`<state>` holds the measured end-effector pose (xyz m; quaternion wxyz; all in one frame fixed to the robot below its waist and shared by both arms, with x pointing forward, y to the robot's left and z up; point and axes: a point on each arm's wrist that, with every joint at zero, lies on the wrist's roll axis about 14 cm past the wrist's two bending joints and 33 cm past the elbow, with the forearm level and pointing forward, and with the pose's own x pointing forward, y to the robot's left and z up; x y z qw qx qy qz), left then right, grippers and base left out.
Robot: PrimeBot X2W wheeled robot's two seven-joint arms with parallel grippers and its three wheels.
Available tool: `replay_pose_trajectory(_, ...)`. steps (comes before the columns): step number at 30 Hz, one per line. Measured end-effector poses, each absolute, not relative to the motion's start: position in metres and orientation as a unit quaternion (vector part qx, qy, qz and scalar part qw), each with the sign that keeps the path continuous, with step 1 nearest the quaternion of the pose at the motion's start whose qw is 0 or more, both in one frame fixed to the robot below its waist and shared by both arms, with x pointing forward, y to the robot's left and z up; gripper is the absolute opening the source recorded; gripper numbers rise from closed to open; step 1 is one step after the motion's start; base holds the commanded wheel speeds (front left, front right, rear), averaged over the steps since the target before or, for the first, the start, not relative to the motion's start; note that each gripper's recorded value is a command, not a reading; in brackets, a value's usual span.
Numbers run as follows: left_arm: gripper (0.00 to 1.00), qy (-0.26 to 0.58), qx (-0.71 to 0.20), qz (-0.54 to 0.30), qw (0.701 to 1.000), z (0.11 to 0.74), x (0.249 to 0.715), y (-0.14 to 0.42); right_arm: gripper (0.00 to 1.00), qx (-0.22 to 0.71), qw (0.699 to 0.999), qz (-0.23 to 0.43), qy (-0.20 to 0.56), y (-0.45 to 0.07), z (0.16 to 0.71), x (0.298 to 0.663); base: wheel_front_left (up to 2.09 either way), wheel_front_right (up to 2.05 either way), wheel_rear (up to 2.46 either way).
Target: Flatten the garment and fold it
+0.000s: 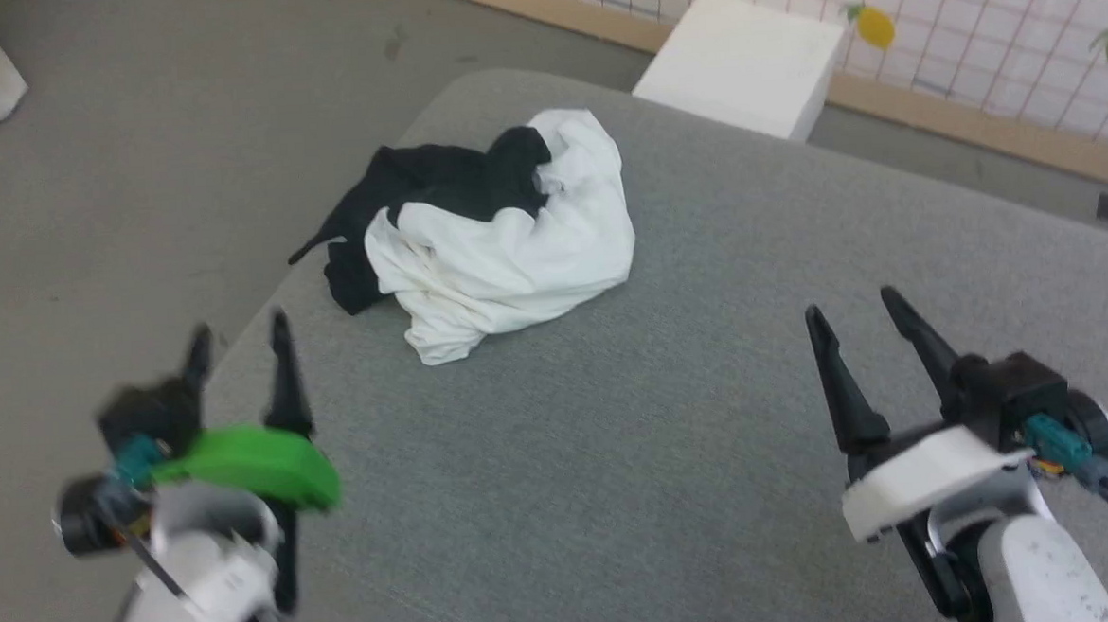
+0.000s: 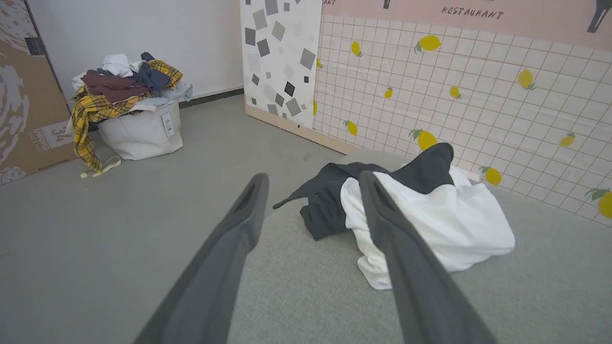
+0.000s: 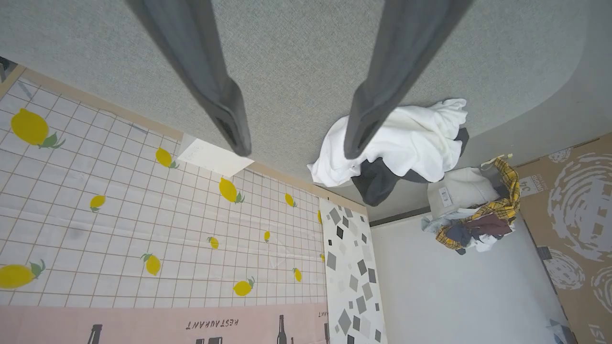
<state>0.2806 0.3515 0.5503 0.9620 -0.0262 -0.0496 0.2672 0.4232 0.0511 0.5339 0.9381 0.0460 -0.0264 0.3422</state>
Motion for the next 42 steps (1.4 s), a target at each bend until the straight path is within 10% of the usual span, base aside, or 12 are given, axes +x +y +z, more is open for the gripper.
replay_pose_trajectory(12,1.0,-0.018,-0.093,0.25,0.964,0.602,0.401,0.415,1.0,0.072,0.948,0.309,-0.027,0.037,0.512,0.48,0.0,0.0,0.0)
replay_pose_trajectory(30,1.0,0.409,-0.261,0.223,0.845,0.353,0.463,0.348,1.0,0.072,0.98,0.167,0.08,-0.074,0.391,0.505,0.0,0.0,0.0)
replay_pose_trajectory(31,0.89,0.419,-0.259,0.219,0.842,0.35,0.464,0.345,1.0,0.071,0.981,0.161,0.082,-0.079,0.389,0.505,0.0,0.0,0.0)
replay_pose_trajectory(33,0.15,0.431,-0.247,0.208,0.843,0.35,0.465,0.344,1.0,0.071,0.982,0.154,0.082,-0.084,0.388,0.504,0.0,0.0,0.0)
replay_pose_trajectory(34,0.0,0.426,-0.24,0.206,0.847,0.352,0.466,0.345,1.0,0.07,0.982,0.153,0.081,-0.086,0.389,0.504,0.0,0.0,0.0)
replay_pose_trajectory(42,0.0,0.169,-0.078,0.219,0.958,0.444,0.498,0.377,1.0,0.076,0.985,0.133,0.085,-0.1,0.4,0.485,0.0,0.0,0.0)
